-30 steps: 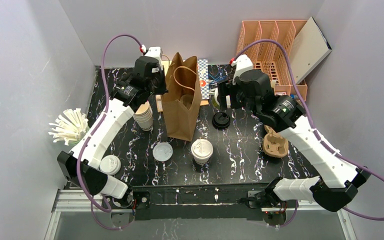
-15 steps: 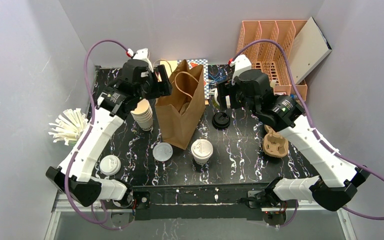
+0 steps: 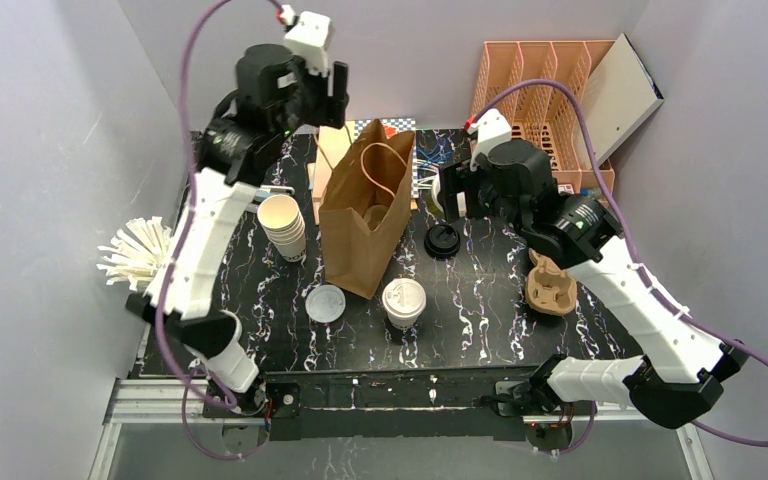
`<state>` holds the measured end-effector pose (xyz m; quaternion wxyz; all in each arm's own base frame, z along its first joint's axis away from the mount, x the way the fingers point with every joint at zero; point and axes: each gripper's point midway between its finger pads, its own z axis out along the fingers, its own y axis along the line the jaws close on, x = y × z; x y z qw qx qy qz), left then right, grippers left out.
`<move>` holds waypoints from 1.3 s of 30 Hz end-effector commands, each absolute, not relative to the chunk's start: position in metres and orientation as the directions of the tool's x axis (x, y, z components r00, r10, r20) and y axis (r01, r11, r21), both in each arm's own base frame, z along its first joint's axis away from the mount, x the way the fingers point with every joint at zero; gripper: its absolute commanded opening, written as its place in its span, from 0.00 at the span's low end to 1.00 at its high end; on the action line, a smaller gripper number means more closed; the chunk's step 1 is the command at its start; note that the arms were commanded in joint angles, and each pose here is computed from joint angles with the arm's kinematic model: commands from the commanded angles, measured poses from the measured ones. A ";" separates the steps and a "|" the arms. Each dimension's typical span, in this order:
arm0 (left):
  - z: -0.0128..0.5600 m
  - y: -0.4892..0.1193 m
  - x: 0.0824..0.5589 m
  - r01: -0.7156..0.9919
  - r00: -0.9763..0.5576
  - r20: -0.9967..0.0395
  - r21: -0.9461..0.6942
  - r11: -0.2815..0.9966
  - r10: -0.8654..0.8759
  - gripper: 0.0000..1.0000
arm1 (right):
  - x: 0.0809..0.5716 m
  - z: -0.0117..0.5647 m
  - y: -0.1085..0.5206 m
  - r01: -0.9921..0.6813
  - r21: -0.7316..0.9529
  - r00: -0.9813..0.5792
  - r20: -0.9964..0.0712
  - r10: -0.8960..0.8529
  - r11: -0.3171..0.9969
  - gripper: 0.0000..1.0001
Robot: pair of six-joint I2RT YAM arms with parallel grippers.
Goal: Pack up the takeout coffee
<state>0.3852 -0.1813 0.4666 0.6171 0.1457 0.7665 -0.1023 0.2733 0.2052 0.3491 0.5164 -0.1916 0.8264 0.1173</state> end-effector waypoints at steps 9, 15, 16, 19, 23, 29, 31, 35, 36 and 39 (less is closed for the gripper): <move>0.395 -0.261 0.454 0.647 -0.173 -0.931 0.139 0.750 0.322 0.61 | 0.249 0.379 0.190 -0.452 0.064 -0.346 -0.932 -0.108 0.890 0.68; 0.371 -0.271 0.459 0.699 -0.181 -0.912 0.144 0.700 0.368 0.58 | 0.244 0.385 0.187 -0.453 0.079 -0.338 -0.937 -0.089 0.888 0.68; 0.369 -0.269 0.460 0.693 -0.189 -0.909 0.146 0.706 0.373 0.57 | 0.244 0.386 0.187 -0.454 0.080 -0.337 -0.937 -0.088 0.887 0.68; 0.364 -0.263 0.459 0.683 -0.204 -0.901 0.149 0.716 0.382 0.58 | 0.245 0.385 0.188 -0.453 0.077 -0.340 -0.936 -0.092 0.888 0.67; 0.369 -0.255 0.458 0.664 -0.213 -0.911 0.130 0.737 0.353 0.64 | 0.247 0.382 0.190 -0.456 0.073 -0.348 -0.932 -0.102 0.887 0.67; 0.385 -0.252 0.439 0.727 -0.137 -0.915 0.167 0.666 0.379 0.67 | 0.247 0.380 0.193 -0.465 0.072 -0.352 -0.930 -0.110 0.882 0.68; 0.382 -0.251 0.433 0.767 -0.092 -0.902 0.206 0.608 0.421 0.71 | 0.247 0.380 0.193 -0.467 0.073 -0.352 -0.930 -0.109 0.881 0.67; 0.369 -0.255 0.417 0.837 0.031 -0.861 0.299 0.457 0.508 0.80 | 0.247 0.379 0.195 -0.473 0.074 -0.359 -0.926 -0.116 0.878 0.67; 0.366 -0.254 0.417 0.839 0.067 -0.845 0.336 0.428 0.531 0.81 | 0.247 0.379 0.196 -0.475 0.075 -0.360 -0.926 -0.115 0.877 0.67; 0.358 -0.252 0.423 0.837 0.127 -0.809 0.398 0.375 0.574 0.79 | 0.246 0.380 0.196 -0.478 0.076 -0.361 -0.925 -0.116 0.875 0.67</move>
